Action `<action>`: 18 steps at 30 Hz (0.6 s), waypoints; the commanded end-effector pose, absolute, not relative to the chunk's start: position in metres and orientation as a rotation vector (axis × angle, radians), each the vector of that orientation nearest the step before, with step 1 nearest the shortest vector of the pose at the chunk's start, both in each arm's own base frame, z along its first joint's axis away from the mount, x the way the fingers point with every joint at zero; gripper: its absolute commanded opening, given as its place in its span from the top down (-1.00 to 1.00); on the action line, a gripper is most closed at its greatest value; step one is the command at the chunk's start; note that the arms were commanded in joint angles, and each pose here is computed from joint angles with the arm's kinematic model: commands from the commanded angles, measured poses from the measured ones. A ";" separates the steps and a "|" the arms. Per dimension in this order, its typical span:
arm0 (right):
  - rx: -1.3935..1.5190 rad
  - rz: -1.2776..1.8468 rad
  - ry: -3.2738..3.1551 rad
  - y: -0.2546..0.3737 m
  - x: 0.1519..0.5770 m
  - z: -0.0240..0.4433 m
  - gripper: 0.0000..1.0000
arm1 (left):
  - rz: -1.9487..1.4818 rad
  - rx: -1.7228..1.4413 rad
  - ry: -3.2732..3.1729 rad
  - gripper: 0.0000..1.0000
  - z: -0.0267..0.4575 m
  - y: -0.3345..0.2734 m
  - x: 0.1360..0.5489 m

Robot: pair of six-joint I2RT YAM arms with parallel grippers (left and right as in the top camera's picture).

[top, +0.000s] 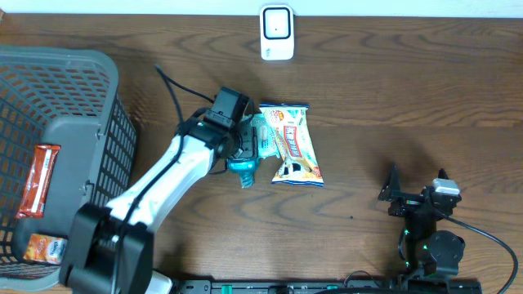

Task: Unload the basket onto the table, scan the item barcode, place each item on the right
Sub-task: 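Carry the blue mouthwash bottle to the table and set it down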

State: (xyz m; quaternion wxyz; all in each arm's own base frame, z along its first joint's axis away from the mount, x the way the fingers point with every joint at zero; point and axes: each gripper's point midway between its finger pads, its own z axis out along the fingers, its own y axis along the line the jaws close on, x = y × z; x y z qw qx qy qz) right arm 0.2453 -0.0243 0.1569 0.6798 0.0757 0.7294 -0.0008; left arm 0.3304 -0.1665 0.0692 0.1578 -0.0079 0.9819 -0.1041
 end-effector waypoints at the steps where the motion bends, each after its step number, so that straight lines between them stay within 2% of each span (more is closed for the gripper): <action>1: 0.178 0.009 1.637 -0.023 0.245 0.156 -0.98 | -0.227 -0.013 2.811 0.10 0.059 -0.162 0.337; 9: 0.178 0.009 1.637 -0.023 0.245 0.156 -0.99 | -0.135 -0.024 2.841 0.09 0.030 -0.156 0.343; 11: 0.178 0.009 1.637 -0.023 0.245 0.156 -0.99 | -0.134 -0.024 2.842 -0.15 0.029 -0.156 0.343; 13: 0.178 0.009 1.637 -0.023 0.245 0.156 -0.99 | -0.139 -0.025 2.835 -0.64 0.031 -0.156 0.344; 14: 0.178 0.008 1.637 -0.023 0.245 0.156 -0.99 | -0.143 -0.028 2.827 -0.78 0.034 -0.156 0.346; 16: 0.178 0.008 1.637 -0.023 0.245 0.156 -0.99 | -0.163 -0.029 2.797 -1.00 0.046 -0.157 0.348; 18: 0.178 0.008 1.637 -0.023 0.245 0.156 -0.98 | -0.189 -0.030 2.755 -0.96 0.062 -0.159 0.352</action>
